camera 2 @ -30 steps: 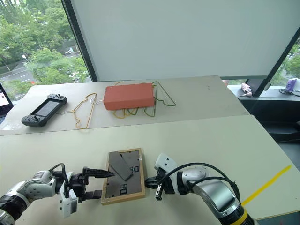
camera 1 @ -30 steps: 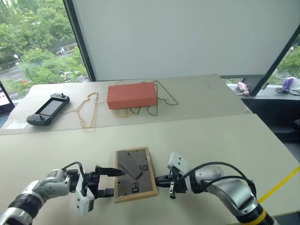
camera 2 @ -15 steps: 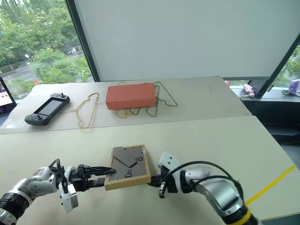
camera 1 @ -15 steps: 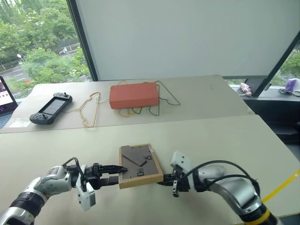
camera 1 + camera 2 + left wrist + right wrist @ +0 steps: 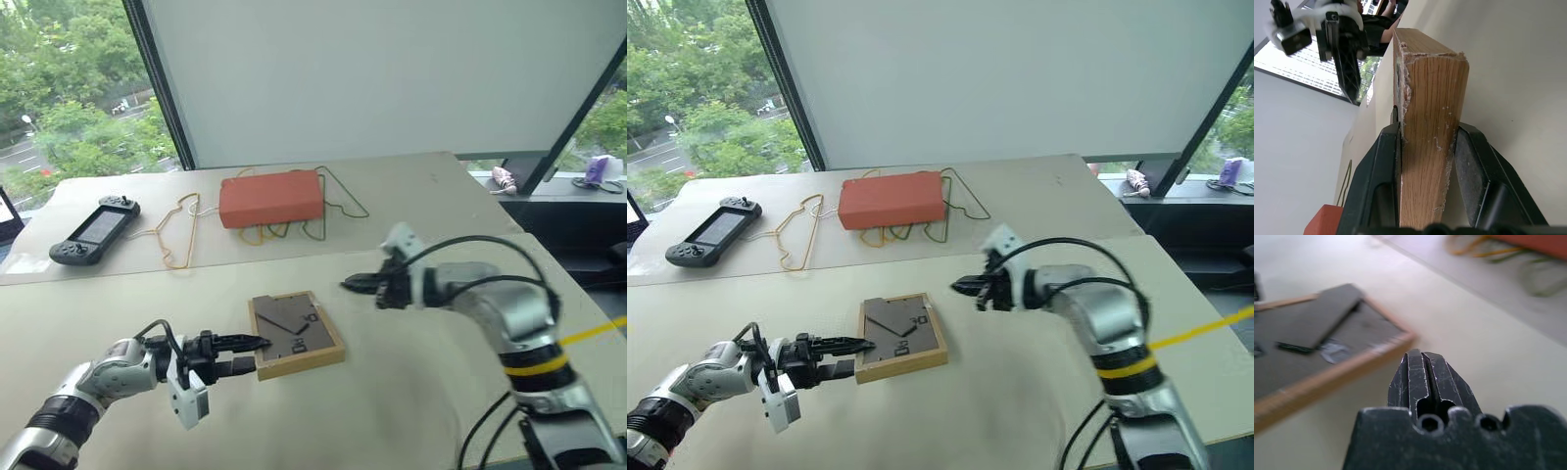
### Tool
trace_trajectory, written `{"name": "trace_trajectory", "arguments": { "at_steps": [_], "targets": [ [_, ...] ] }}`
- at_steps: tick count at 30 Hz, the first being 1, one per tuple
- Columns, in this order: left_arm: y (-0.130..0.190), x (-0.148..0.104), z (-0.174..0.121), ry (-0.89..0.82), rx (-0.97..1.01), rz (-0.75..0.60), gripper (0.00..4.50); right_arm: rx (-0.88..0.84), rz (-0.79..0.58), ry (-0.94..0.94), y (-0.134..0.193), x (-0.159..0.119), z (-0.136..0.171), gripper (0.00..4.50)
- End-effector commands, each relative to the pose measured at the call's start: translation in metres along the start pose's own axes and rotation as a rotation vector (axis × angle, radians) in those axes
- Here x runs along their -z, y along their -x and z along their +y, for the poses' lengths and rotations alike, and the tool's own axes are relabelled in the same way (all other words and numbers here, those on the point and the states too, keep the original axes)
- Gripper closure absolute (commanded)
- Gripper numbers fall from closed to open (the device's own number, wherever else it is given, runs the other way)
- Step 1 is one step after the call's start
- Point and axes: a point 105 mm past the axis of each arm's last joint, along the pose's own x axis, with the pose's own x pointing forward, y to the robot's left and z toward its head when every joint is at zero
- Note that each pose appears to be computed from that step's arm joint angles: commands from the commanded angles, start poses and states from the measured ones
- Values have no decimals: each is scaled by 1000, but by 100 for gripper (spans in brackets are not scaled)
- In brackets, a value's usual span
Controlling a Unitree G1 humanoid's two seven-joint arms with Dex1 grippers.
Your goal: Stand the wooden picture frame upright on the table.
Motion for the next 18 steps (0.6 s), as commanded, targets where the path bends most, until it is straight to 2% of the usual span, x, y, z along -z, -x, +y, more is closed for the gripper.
{"name": "trace_trajectory", "arguments": {
  "at_steps": [1,5,8,9,10,13,18],
  "targets": [
    [1,-2,-4,-13,26,-10,335,-6,-41,-8,5,-21,-11,303],
    [1,-1,-5,-19,35,-12,335,-195,-15,-55,-4,-34,11,166],
    [0,0,-6,-23,40,-16,335,-279,39,-109,-10,-32,18,71],
    [0,0,-7,-26,46,-20,335,-312,59,-129,-14,-30,20,25],
    [-1,0,-8,-27,49,-23,335,-335,68,-158,-19,-30,22,4],
    [-2,-1,-11,-35,60,-35,335,-413,114,-255,-32,-26,29,4],
    [-3,-3,-12,-47,58,-44,335,-454,193,-301,-46,-11,31,4]
  ]
}}
